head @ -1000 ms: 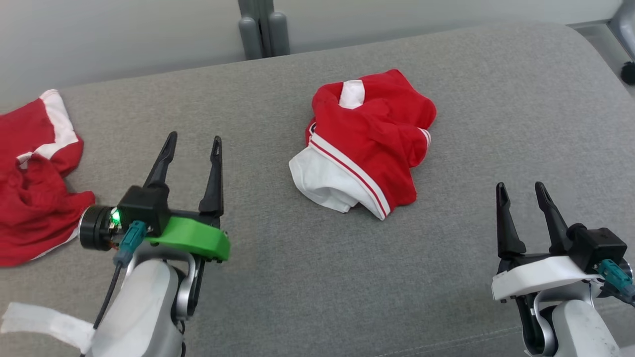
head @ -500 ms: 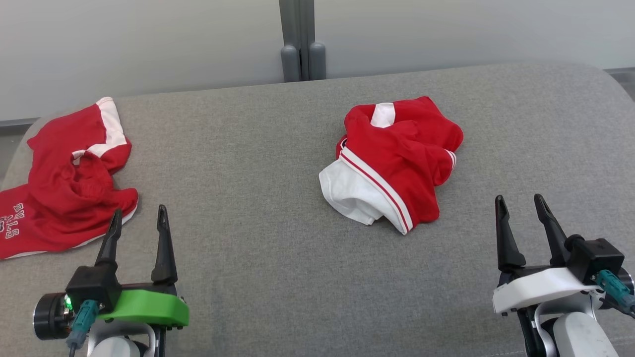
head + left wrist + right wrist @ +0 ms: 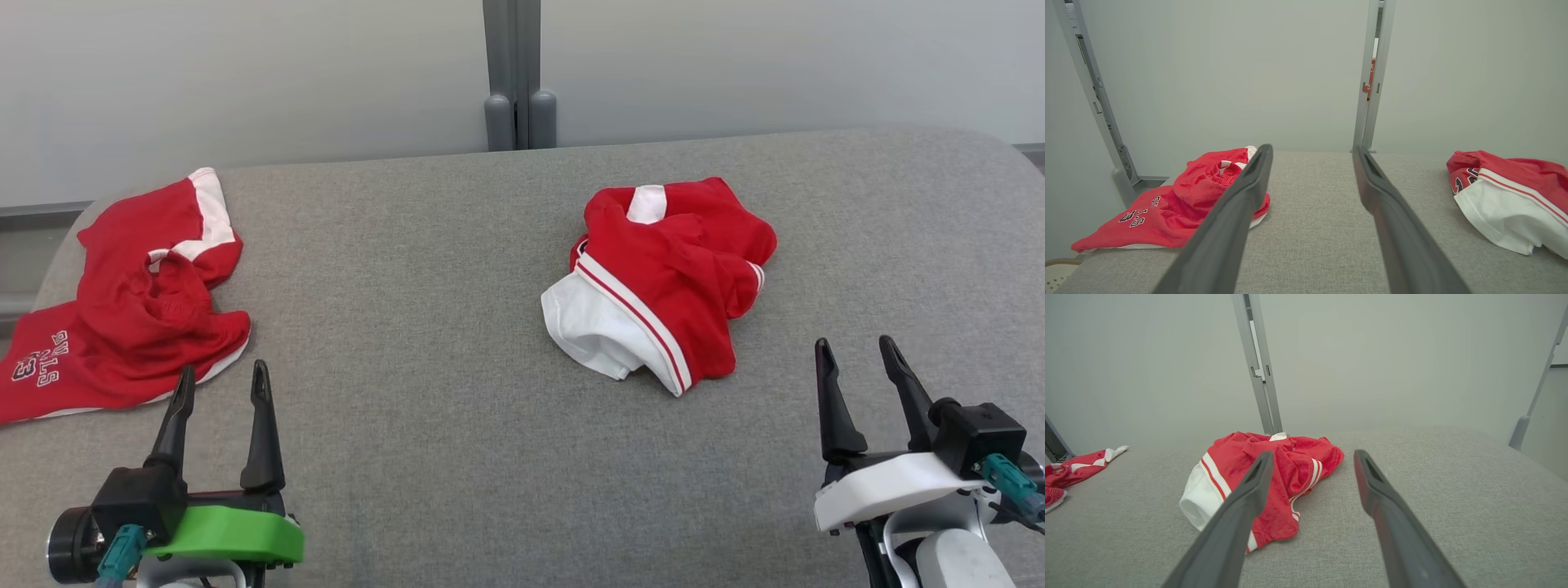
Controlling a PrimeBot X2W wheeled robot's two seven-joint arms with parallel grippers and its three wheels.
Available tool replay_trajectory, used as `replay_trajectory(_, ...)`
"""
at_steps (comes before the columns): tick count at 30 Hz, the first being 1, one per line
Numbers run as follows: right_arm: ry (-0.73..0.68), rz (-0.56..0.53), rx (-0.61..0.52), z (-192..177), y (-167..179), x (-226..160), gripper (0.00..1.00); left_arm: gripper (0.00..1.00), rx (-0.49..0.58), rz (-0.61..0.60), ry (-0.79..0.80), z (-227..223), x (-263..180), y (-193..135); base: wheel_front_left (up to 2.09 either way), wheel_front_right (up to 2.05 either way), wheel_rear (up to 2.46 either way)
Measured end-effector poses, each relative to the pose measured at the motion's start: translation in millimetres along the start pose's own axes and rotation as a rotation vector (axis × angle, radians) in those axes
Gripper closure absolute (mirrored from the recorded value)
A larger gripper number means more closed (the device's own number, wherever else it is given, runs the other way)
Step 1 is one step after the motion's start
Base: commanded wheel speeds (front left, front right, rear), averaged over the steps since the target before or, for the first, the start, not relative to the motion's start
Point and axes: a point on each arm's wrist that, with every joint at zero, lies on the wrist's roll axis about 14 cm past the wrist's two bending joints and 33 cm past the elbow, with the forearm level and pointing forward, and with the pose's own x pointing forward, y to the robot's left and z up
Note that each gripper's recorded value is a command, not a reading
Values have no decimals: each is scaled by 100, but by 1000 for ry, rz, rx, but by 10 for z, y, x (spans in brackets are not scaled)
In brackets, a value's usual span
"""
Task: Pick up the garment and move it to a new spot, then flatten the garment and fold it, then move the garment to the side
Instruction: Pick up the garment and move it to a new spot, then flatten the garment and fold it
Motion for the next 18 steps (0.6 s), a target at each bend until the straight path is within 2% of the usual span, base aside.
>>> replay_trajectory(18, 12, -1, -2, -22, 0, -39, 0, 0, -5, -6, 28, -113, -31, -17, 0, 0, 0)
